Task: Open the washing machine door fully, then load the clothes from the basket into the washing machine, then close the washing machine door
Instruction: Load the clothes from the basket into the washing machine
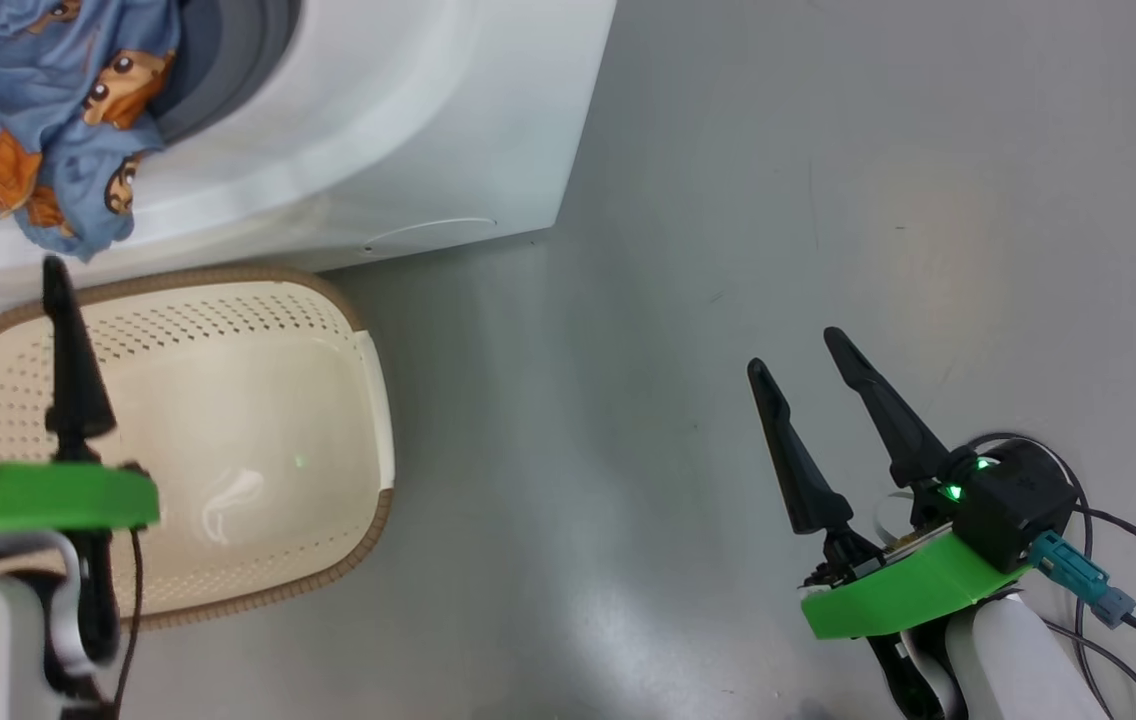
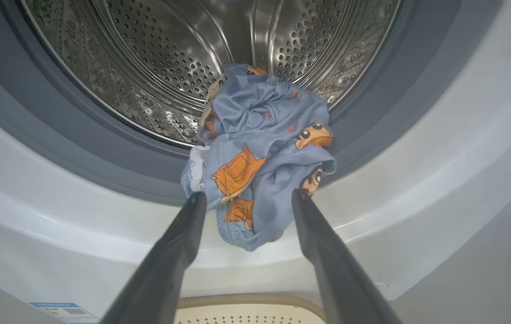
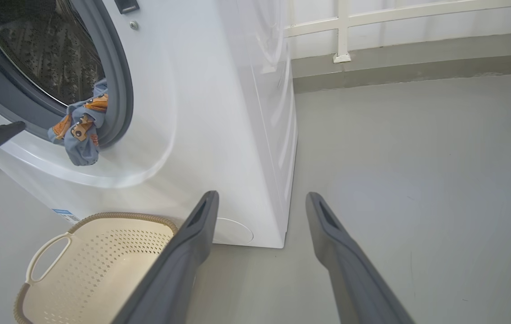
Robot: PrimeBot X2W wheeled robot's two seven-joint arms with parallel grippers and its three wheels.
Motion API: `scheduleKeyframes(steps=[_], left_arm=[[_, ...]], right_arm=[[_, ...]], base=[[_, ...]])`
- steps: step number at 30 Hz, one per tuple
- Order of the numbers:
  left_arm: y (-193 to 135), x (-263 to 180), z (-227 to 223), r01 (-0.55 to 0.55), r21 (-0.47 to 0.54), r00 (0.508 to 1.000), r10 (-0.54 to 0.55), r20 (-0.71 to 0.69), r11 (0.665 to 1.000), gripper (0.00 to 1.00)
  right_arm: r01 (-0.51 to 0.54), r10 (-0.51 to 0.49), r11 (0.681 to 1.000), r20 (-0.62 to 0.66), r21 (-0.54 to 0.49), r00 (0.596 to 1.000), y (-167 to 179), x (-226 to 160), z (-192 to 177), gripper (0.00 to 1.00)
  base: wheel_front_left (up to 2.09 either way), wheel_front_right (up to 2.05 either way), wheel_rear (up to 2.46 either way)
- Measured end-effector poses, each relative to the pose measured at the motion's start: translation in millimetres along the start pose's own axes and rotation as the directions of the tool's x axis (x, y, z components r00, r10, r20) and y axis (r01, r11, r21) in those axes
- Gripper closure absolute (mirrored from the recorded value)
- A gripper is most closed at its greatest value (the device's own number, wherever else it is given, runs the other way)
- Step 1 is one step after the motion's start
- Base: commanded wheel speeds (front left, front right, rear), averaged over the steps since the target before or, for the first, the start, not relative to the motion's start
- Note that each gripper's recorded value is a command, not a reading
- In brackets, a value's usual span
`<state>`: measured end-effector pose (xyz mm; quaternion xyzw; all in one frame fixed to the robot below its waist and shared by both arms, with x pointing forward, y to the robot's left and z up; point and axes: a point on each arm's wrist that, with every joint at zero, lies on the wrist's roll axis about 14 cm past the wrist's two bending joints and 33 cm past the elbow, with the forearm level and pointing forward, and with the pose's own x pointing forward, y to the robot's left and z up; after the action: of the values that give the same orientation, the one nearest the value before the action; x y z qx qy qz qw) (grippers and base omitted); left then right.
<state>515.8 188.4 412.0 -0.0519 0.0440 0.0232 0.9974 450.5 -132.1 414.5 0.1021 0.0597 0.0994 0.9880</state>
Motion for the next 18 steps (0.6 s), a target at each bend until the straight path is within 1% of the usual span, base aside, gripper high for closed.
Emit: scheduleKeyframes(steps=[4, 7, 9, 13, 14, 18], left_arm=[[-7, 18, 2, 0.018, -0.05, 1.0, -0.019, -0.018, 0.999, 0.0], [-10, 25, 5, 0.029, -0.055, 0.999, -0.03, -0.02, 0.998, 0.0], [-12, 32, 6, 0.034, -0.077, 0.999, -0.036, -0.033, 0.996, 0.0], [-16, 40, 0, 0.052, -0.077, 0.995, -0.059, -0.084, 0.996, 0.0], [-18, 42, -6, 0.063, -0.07, 0.99, -0.071, -0.119, 0.996, 0.0], [-25, 49, -9, 0.085, -0.074, 0.984, -0.095, -0.15, 0.994, 0.0]], right_arm=[[0.004, -0.004, 1.0, -0.004, 0.001, 1.0, -1, 0, -2, 0.0], [0.003, -0.003, 1.0, -0.003, 0.0, 1.0, -1, 1, -2, 0.0], [0.001, -0.001, 1.0, 0.002, -0.001, 1.0, -1, 3, 0, 0.0], [0.003, -0.003, 1.0, 0.004, -0.002, 1.0, -2, 4, 0, 0.0], [0.004, -0.004, 1.0, 0.002, -0.001, 1.0, -2, 4, -1, 0.0], [0.009, -0.009, 1.0, 0.0, 0.002, 1.0, -3, 4, -2, 0.0]], base=[[0.0, 0.0, 0.0], [0.0, 0.0, 0.0], [0.0, 0.0, 0.0], [0.0, 0.0, 0.0], [0.0, 0.0, 0.0], [0.0, 0.0, 0.0]])
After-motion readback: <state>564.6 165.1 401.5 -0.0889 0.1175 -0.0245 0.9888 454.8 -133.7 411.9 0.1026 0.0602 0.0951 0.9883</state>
